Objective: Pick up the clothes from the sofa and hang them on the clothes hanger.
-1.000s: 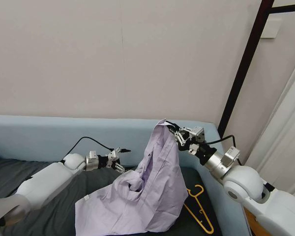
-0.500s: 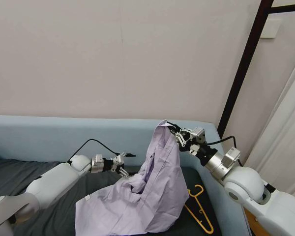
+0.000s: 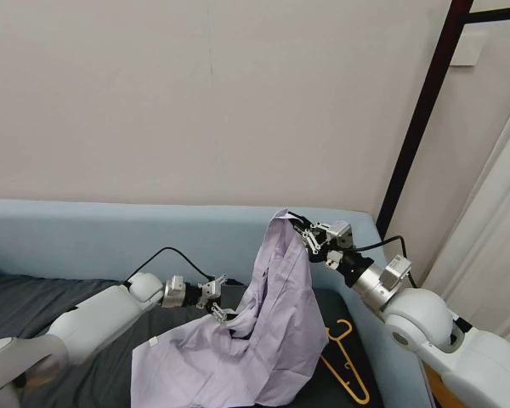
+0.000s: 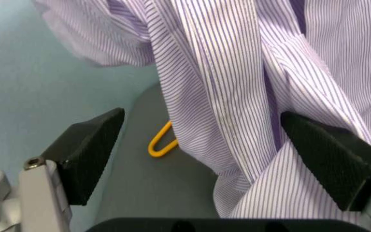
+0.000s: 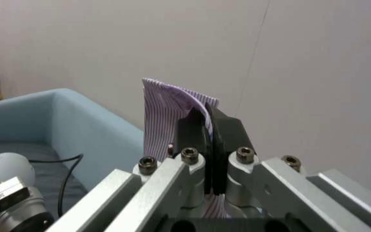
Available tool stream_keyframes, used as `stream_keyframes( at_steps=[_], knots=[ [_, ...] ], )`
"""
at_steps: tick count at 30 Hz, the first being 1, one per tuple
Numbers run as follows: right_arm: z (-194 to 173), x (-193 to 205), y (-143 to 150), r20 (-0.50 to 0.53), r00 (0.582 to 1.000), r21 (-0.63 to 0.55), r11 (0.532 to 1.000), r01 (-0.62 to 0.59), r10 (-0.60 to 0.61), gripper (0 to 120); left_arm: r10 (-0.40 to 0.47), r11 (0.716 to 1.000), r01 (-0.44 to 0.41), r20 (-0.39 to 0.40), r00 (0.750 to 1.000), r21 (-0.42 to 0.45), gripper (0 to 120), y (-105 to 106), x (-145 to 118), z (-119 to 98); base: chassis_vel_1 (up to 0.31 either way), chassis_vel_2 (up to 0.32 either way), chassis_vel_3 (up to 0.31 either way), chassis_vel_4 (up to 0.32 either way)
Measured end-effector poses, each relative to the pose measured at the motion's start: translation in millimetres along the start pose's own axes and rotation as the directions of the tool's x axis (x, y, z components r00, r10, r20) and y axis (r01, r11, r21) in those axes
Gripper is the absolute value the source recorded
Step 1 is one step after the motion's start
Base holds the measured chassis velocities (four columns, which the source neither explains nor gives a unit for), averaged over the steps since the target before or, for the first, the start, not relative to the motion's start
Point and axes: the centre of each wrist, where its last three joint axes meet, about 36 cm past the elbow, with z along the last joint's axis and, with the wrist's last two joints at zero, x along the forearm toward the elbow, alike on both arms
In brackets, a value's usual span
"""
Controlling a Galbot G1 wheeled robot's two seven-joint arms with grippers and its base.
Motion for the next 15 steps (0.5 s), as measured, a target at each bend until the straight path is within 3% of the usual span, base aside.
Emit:
stream_keyframes(
  at_steps=[15],
  knots=[
    [3, -3, -8, -0.012, 0.999, -0.022, 0.999, -0.034, 0.034, 0, 0.011, 1.0, -0.011, 0.006, 1.0, 0.016, 34, -11, 0, 8, 0.0, 0.0, 0.0, 0.0]
  ],
)
